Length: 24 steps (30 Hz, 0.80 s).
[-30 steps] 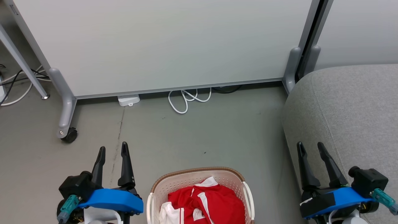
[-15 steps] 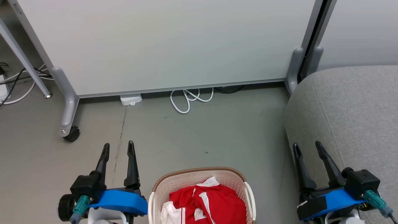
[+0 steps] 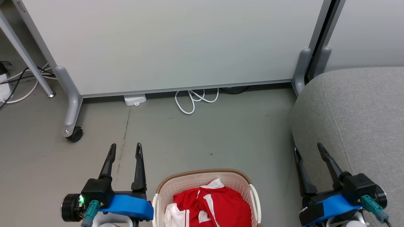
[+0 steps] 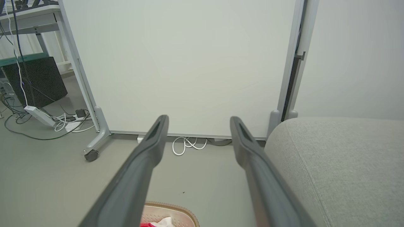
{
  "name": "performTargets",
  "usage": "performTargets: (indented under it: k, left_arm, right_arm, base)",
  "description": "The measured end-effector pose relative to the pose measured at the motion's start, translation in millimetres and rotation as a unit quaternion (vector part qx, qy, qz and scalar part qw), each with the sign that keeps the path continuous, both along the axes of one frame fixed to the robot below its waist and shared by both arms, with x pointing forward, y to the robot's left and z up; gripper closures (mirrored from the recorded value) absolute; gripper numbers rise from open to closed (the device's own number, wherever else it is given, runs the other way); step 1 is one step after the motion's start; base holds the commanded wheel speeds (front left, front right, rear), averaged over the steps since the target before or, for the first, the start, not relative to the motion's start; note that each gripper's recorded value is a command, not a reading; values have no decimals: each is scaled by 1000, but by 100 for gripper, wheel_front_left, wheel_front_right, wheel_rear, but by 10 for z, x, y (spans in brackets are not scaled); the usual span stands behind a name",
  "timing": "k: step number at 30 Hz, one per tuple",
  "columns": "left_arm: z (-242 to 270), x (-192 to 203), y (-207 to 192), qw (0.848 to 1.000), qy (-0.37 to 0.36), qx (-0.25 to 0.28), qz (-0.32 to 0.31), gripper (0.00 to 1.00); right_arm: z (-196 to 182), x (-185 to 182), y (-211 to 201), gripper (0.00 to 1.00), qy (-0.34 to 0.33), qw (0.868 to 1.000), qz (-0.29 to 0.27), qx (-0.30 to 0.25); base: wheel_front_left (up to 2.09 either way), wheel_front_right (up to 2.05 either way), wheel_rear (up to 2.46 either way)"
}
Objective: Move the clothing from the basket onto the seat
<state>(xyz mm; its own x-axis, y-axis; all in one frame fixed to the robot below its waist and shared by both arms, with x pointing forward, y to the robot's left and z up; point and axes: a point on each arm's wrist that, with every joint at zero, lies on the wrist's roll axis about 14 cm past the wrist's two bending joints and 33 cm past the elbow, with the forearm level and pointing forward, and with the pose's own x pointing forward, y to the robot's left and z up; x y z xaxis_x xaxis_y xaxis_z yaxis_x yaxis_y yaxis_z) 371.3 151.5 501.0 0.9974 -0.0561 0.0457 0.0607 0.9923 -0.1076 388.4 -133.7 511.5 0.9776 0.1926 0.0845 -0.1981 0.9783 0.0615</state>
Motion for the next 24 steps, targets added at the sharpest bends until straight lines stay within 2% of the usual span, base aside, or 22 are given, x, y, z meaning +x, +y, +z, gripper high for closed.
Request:
performTargets:
  k: [13,24]
  left_arm:
    - [23,-18,-61,999,-13,40,-10,0]
    - [20,-19,-66,999,-13,41,-11,0]
  right_arm:
    - [-8,0,43,0,-12,999,10,-50]
    - [-118,-15,-20,0,5,998,2,-55]
  base:
    - [0,0,0]
    - [0,0,0]
